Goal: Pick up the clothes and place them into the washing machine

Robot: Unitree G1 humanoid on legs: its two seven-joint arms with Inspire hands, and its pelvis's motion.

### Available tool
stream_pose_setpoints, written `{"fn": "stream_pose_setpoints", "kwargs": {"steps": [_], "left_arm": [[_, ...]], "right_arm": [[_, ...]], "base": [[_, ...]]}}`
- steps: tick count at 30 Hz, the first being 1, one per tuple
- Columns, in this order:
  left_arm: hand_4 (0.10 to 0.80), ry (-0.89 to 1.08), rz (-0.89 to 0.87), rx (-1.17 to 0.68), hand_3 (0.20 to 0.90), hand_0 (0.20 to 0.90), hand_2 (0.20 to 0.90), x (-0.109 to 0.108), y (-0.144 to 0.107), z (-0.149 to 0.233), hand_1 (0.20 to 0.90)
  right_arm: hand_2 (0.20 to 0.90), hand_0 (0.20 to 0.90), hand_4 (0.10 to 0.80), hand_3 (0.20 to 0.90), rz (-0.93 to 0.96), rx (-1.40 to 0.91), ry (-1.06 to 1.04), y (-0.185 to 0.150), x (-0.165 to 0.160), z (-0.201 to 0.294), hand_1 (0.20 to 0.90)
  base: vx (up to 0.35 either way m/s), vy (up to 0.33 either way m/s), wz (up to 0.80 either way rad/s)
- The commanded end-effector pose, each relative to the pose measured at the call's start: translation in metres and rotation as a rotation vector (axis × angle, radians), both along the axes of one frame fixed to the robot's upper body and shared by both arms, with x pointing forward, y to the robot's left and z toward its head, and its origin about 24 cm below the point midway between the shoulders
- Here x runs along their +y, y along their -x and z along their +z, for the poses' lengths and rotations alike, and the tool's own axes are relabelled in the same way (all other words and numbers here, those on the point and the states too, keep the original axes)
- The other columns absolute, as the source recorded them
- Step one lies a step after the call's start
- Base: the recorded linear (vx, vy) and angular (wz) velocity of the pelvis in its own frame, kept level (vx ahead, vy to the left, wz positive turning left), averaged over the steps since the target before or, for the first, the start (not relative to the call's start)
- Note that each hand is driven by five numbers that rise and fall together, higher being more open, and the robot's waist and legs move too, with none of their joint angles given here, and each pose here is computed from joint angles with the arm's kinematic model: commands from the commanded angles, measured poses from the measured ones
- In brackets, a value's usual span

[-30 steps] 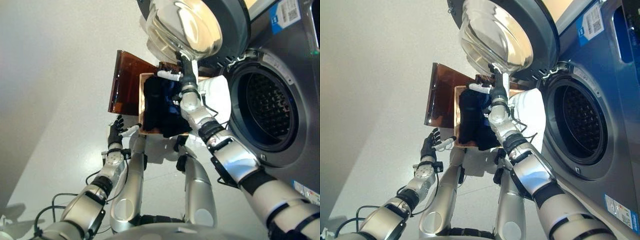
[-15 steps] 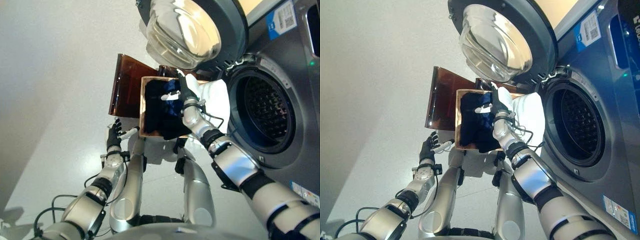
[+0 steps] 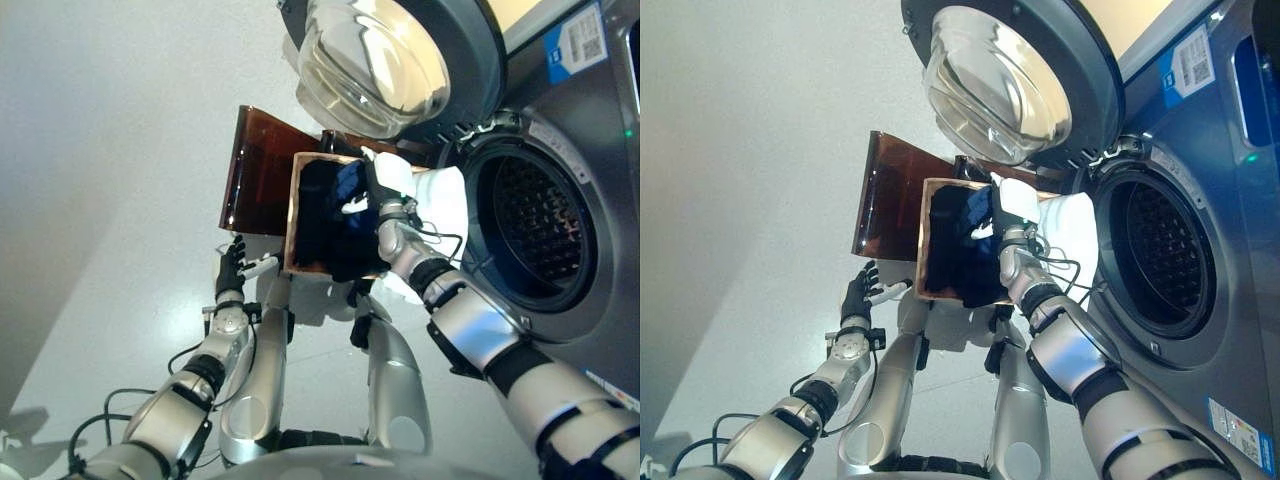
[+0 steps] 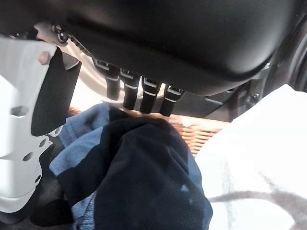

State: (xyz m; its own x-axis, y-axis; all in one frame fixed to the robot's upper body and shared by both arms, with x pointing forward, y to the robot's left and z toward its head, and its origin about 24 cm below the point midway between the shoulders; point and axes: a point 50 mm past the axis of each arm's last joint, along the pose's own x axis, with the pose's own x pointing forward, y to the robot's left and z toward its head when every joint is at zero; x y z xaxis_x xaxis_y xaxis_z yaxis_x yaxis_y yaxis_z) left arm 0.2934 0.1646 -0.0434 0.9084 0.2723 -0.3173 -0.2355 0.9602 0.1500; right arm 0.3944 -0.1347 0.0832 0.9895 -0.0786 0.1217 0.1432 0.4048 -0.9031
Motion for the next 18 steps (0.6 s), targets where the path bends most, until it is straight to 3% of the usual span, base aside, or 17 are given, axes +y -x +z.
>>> {"fn": "stream_pose_setpoints", "kwargs": {"steps": [1,18], "left_arm": [[0.8,0.0,-0.018,-0.05,0.9,0.9,0.9,-0.011,-0.004,0.007,0.9],[0.8,-0.011,0.06,-0.016,0.9,0.9,0.9,0.002,0.001,0.0,0.9]], "right_arm": [[0.9,0.9,0.8,0.9,-0.138,0.024,0.115,-0.001,-0.044,0.004,0.9],[0.9,0.9,0.8,0.9,-0.003,-0.09,-0.021,0.003,-0.001,0.004,0.9]], "base": [[0.0,0.0,0.0],[0.002,0.002,0.01]]}}
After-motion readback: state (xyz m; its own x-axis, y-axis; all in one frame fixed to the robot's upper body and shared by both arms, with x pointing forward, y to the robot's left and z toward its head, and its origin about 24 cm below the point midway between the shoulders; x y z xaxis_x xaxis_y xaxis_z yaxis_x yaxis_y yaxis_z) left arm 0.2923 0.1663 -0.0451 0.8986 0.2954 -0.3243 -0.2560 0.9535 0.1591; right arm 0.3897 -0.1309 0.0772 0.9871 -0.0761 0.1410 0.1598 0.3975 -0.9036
